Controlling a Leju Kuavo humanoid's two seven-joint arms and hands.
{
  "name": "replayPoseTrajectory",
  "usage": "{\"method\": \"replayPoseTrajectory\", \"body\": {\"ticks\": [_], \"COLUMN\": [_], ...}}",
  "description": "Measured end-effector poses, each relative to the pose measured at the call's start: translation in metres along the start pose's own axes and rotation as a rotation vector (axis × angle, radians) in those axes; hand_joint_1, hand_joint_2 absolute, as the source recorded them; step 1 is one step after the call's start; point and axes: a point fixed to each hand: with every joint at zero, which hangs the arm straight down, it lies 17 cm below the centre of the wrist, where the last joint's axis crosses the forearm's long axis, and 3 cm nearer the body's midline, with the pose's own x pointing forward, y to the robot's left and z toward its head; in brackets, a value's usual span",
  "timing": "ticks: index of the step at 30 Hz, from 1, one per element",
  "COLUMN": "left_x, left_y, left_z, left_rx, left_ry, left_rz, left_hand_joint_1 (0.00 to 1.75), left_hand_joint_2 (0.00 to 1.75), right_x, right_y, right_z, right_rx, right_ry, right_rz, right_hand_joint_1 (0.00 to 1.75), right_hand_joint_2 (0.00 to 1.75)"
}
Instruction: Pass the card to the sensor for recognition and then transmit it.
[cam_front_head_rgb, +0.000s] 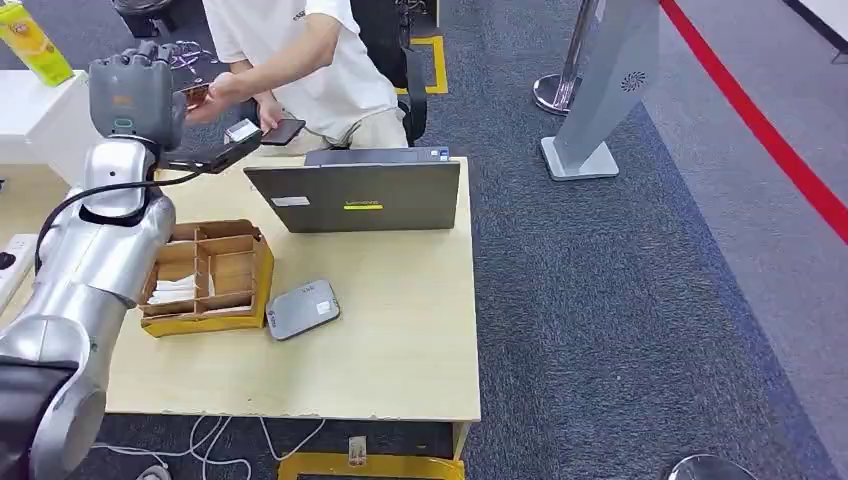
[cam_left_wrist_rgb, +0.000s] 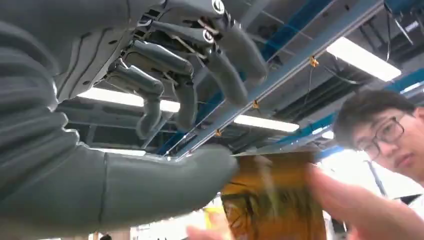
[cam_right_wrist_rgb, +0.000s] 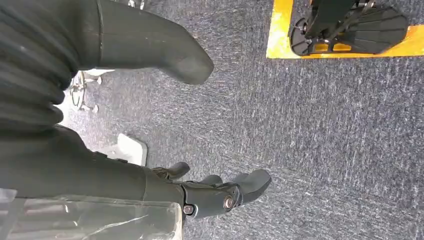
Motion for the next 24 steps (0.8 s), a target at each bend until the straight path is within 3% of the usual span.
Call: {"method": "replayPoseTrajectory", "body": {"ticks": [24], "left_x": [0.0025], "left_y": [-0.0103], "left_z": [-0.0005], "left_rx": [-0.042], "left_ry": [0.007], "left_rz": [0.014], "left_hand_joint_1": [0.0], "left_hand_joint_2": [1.75], "right_x": [-0.0008], "right_y": [0.0003], "right_z": [0.0001], "right_rx": [0.0], "right_ry": [0.003], "right_rz": [-0.005], "right_hand_joint_1": [0.0], "right_hand_joint_2": [1.75]}}
